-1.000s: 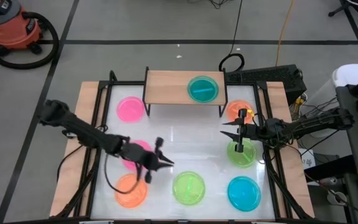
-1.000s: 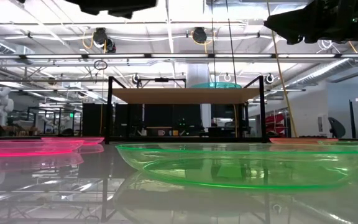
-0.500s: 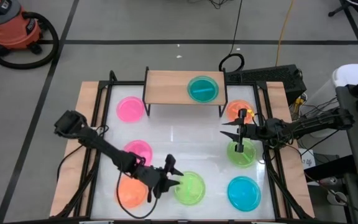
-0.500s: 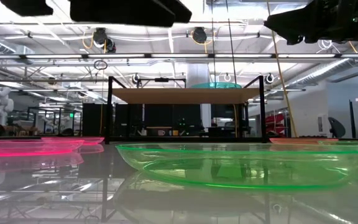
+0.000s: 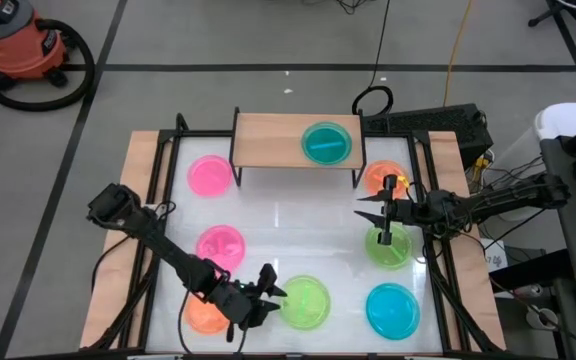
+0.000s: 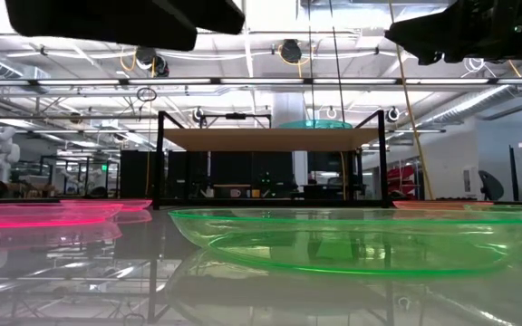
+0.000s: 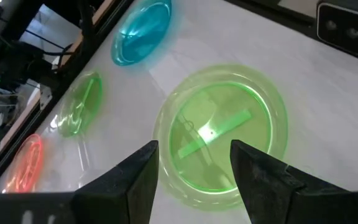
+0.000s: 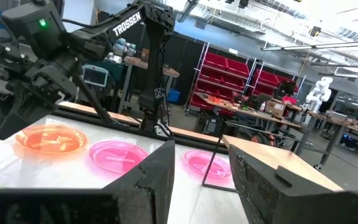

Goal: Place and stack plates onto a shelf
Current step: Stack the bottom green plate on top of the blue plate on the shelf

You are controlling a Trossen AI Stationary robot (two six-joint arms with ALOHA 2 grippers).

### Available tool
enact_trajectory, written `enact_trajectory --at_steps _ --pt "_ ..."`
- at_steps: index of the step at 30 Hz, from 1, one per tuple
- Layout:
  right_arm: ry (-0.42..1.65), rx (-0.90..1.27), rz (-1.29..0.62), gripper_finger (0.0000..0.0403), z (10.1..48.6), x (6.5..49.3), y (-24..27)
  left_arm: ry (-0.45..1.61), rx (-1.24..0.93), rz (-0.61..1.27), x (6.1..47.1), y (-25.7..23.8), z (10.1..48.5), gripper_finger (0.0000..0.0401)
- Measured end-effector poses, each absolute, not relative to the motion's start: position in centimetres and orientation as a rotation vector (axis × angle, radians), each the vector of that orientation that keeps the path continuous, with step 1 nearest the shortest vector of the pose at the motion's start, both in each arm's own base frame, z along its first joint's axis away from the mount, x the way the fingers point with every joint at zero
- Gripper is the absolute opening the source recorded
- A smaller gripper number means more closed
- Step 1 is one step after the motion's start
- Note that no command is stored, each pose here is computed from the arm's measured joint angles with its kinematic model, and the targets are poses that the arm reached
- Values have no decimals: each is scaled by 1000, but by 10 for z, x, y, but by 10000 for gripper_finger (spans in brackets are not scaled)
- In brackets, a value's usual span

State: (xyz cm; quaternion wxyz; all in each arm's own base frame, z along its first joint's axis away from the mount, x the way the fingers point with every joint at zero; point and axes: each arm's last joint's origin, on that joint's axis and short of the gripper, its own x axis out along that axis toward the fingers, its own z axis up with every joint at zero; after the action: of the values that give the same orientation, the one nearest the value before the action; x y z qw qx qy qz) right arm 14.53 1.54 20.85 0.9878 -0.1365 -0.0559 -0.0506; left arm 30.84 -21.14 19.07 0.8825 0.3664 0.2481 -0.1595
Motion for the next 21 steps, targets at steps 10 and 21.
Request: enact_trajectory --at_steps 10,21 --pt "-113 -267 -101 137 209 145 15 550 783 -345 312 -217 170 205" --pt "-114 -268 -101 137 209 145 15 509 837 -398 304 -232 168 205"
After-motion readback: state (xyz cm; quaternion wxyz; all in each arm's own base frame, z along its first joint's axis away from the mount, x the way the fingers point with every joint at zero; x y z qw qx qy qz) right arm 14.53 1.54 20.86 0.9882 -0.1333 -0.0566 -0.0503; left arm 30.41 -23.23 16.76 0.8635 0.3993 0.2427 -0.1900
